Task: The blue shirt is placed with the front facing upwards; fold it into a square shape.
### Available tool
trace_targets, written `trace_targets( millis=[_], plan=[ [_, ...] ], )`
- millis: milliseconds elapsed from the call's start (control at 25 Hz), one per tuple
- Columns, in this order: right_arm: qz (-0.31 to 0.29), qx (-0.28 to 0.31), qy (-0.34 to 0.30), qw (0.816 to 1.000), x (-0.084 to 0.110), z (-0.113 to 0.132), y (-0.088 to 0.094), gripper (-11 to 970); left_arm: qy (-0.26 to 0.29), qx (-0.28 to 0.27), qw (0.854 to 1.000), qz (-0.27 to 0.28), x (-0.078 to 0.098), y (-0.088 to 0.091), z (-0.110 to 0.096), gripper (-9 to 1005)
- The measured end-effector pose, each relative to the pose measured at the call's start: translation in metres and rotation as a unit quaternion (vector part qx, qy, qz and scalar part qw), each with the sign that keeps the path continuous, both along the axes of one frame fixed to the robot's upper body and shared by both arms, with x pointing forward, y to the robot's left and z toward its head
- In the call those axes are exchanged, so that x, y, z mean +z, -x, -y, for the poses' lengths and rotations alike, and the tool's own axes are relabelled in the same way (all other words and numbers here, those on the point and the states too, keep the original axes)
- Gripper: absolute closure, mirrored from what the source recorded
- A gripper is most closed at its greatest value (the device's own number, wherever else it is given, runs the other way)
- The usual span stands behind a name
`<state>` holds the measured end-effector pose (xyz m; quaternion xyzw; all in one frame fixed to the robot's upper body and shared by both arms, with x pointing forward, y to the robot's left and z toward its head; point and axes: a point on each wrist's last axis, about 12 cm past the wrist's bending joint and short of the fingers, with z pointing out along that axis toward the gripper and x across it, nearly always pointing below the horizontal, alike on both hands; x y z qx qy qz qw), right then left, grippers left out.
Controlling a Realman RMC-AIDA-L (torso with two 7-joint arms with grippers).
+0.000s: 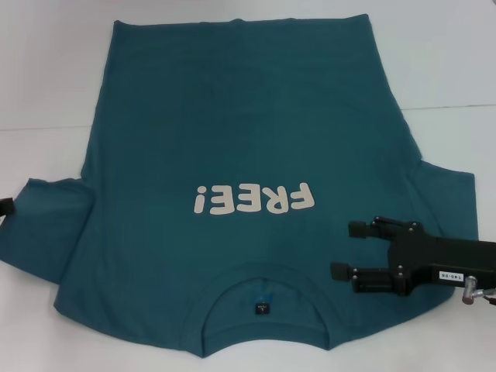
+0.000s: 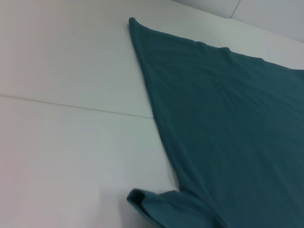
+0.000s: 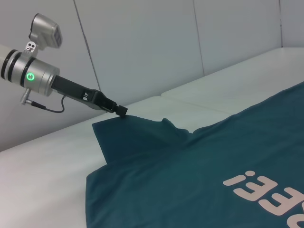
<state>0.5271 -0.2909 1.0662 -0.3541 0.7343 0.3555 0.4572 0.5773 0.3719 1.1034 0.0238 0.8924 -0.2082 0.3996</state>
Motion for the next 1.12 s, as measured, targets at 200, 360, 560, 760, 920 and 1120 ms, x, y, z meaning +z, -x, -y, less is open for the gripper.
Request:
trace_targets(
  millis=[200, 360, 560, 760, 920, 1120],
  plan=[
    [0.000, 0.002, -0.002, 1.000, 0.000, 0.000, 0.001, 18, -0.007, -0.002, 1.000, 0.005, 0.005, -0.004, -0.005, 995],
    [-0.002, 0.003, -0.004, 1.000, 0.000, -0.001, 0.002, 17, -0.010, -0.009, 1.000, 0.006, 0.005, -0.007, -0.003, 995],
    [-0.003, 0.006, -0.007, 1.000, 0.000, -0.001, 0.003, 17, -0.016, -0.012, 1.000, 0.013, 0.011, -0.011, -0.005, 995],
    [-0.003, 0.007, -0.009, 1.000, 0.002, 0.000, 0.003, 17, -0.021, -0.013, 1.000, 0.018, 0.016, -0.015, -0.008, 994],
    [-0.005, 0.006, -0.010, 1.000, 0.002, 0.000, 0.004, 17, -0.026, -0.014, 0.999, 0.022, 0.021, -0.017, -0.011, 994],
    [-0.003, 0.006, -0.009, 1.000, 0.003, 0.001, 0.004, 17, -0.028, -0.018, 0.999, 0.024, 0.024, -0.020, -0.009, 994]
  ],
)
